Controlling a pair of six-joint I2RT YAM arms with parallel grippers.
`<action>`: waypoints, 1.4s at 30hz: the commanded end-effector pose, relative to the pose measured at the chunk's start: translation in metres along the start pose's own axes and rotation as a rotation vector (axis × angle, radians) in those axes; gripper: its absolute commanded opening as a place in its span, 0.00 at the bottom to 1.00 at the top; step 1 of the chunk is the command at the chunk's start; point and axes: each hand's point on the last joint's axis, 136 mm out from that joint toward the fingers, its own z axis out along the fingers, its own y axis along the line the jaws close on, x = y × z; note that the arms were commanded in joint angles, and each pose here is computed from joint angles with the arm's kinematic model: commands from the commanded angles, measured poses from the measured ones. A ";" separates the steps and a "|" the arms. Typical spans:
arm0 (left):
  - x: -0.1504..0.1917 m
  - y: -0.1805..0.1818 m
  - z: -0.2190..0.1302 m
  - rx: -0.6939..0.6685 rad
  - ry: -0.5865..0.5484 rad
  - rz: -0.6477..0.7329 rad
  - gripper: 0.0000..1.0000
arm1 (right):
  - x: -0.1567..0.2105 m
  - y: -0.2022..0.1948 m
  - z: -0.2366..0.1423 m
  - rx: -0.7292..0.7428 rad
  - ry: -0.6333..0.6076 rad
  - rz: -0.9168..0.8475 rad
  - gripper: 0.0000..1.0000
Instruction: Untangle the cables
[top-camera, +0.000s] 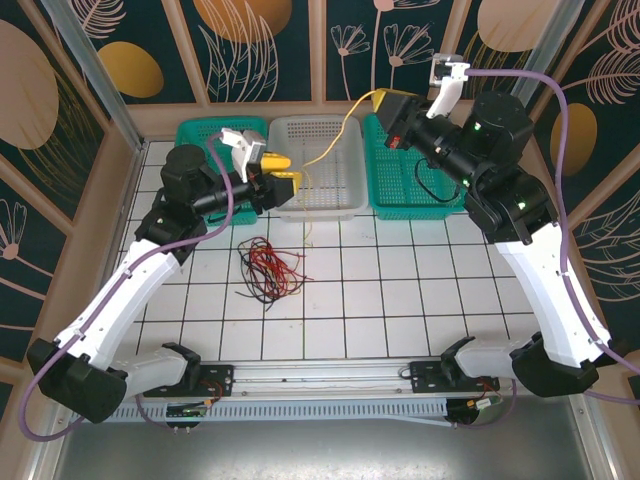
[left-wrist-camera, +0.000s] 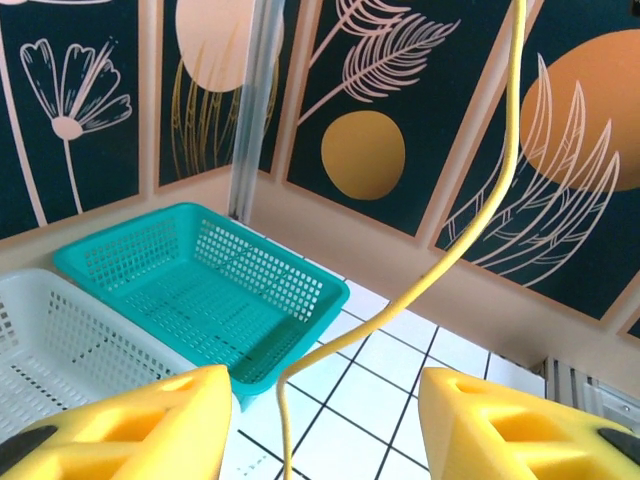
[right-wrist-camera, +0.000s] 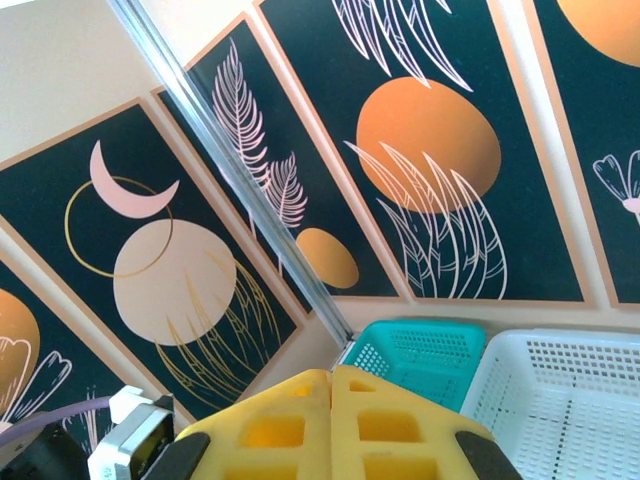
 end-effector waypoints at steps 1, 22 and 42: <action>-0.002 -0.007 0.002 0.054 -0.020 0.014 0.56 | -0.019 0.016 -0.006 -0.058 -0.056 0.008 0.00; 0.019 0.011 0.013 0.019 -0.010 -0.072 0.31 | -0.019 0.015 0.003 -0.054 -0.057 0.003 0.00; 0.021 0.010 0.009 0.030 -0.071 -0.114 0.08 | -0.016 0.010 0.002 -0.048 -0.060 0.011 0.00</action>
